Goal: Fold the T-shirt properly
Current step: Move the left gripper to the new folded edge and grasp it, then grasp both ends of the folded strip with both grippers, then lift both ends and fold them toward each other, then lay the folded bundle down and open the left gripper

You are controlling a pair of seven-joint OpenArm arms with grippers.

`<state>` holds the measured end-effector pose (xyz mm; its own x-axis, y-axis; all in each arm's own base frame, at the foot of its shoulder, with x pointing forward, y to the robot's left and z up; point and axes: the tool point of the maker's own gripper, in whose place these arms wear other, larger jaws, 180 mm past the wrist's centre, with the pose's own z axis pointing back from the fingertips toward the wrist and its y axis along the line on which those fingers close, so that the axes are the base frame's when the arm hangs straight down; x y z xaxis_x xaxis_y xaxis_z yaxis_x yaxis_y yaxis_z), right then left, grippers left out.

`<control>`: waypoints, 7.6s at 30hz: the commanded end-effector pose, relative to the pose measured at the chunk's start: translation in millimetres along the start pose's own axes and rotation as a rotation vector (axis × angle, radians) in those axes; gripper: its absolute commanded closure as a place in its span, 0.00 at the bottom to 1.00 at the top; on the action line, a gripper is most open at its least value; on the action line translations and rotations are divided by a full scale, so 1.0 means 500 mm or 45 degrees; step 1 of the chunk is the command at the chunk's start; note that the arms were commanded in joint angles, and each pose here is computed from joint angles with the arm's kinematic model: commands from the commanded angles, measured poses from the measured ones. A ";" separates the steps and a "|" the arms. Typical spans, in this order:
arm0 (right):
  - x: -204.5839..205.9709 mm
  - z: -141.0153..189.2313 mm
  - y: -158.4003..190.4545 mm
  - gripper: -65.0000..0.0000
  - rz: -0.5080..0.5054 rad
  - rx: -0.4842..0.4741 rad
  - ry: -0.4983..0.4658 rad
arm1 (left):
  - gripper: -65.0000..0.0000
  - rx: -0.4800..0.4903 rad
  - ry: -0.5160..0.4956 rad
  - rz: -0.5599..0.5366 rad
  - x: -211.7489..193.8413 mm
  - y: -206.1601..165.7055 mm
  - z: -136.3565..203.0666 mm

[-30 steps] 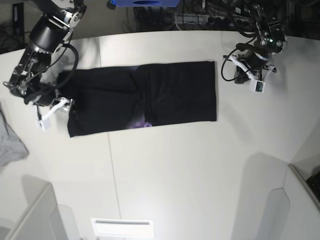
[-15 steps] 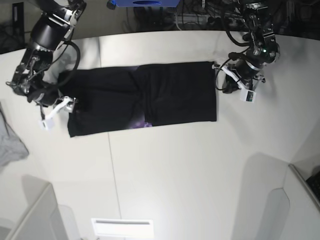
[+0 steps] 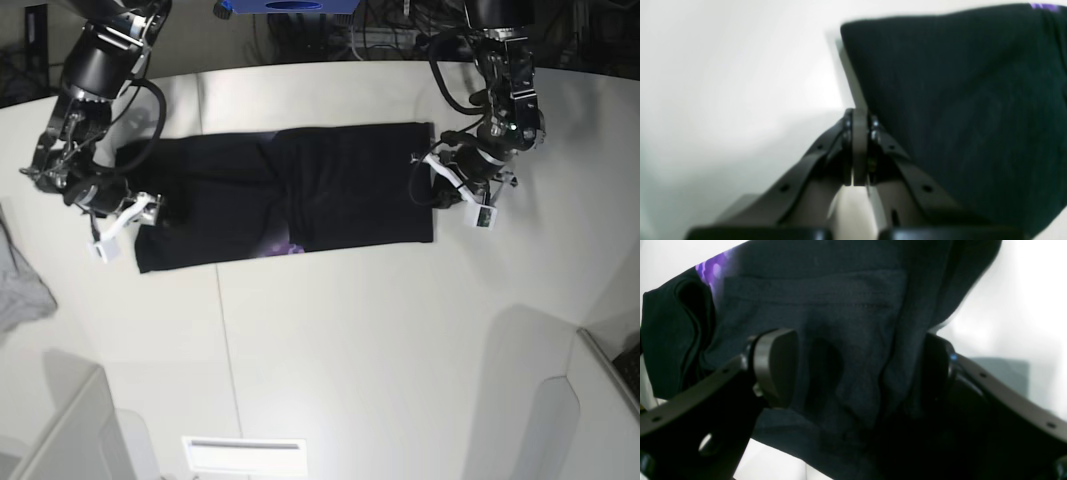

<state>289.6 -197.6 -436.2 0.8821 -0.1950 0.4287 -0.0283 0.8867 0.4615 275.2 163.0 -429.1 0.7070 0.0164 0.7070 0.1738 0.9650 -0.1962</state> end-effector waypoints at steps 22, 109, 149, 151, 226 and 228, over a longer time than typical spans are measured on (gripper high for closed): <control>-0.041 0.012 -0.040 1.00 0.015 -0.109 0.165 | 1.00 -0.113 0.030 -0.076 0.005 -0.069 -0.035; -0.033 0.097 0.383 1.00 0.030 0.429 -0.088 | 1.00 -0.317 0.065 -0.122 -0.019 -0.221 -0.055; -0.062 0.067 0.423 1.00 0.081 0.440 -0.081 | 1.00 -0.244 0.025 -0.101 -0.004 -0.174 -0.034; -0.065 0.064 0.439 1.00 0.104 0.461 -0.073 | 1.00 -0.249 0.021 -0.111 -0.005 -0.179 -0.026; -0.034 0.043 0.421 1.00 -0.196 0.474 -0.140 | 1.00 -0.194 0.091 -0.242 -0.029 -0.144 0.036; -0.034 0.043 0.422 1.00 -0.197 0.475 -0.140 | 1.00 -0.144 0.078 -0.220 -0.032 -0.119 0.061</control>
<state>251.9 -18.9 -340.8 0.8516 -0.3622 0.3789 -0.0585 0.6527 0.7554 225.0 115.2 -418.0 0.7279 -0.1683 0.6647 0.3579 0.9201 -0.1590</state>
